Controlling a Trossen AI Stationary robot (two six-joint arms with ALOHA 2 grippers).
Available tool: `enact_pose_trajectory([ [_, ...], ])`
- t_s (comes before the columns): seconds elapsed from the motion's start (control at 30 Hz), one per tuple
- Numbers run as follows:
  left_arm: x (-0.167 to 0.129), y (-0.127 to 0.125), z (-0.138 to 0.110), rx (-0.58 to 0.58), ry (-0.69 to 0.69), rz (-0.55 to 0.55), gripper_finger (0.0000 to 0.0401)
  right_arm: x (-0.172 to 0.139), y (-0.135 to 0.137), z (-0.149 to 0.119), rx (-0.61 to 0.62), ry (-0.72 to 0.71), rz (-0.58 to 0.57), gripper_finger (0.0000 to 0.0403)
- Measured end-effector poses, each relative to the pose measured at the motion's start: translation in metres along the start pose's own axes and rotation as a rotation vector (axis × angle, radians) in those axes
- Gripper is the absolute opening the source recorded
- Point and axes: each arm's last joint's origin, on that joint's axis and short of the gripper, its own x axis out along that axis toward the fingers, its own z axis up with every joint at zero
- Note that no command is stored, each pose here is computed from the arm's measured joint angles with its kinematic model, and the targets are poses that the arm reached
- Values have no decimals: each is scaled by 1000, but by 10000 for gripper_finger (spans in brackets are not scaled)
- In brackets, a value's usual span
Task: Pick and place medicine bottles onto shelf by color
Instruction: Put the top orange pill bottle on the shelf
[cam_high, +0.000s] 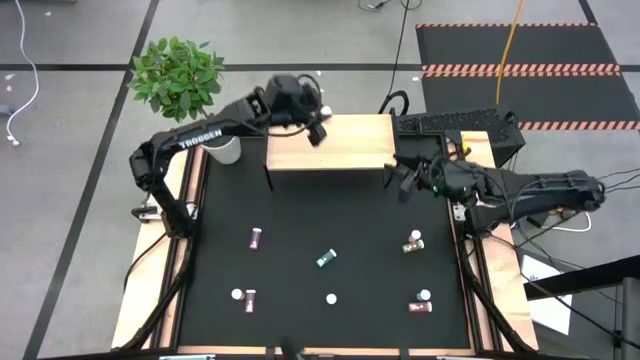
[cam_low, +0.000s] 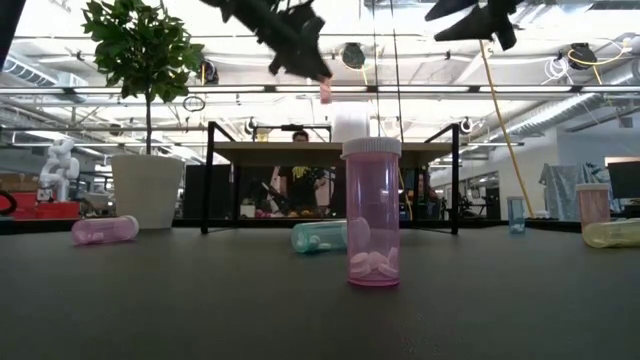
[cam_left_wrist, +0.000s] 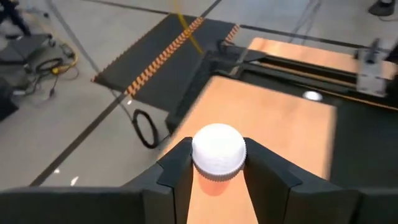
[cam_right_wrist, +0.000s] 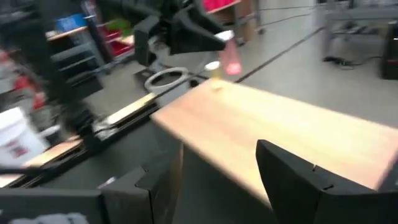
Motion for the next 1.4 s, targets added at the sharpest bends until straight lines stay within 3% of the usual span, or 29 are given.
enact_pose_trajectory([
  [0.13, 2, 33, -9, -37, 38, 12, 127, 3, -12, 16, 32, -23, -48, 199],
  [0.3, 4, 51, -21, -16, 63, 34, 127, 11, -26, 23, 27, -29, -110, 199],
  [0.77, 29, 50, -67, -11, 41, 58, 127, 25, -40, 23, -26, 49, -70, 199],
  [1.0, 32, 51, -70, 54, 66, 83, 127, 26, -45, 23, -30, 71, -55, 199],
  [1.4, 37, 52, -77, 54, 110, 77, 127, 27, -46, 23, -64, 77, -59, 199],
])
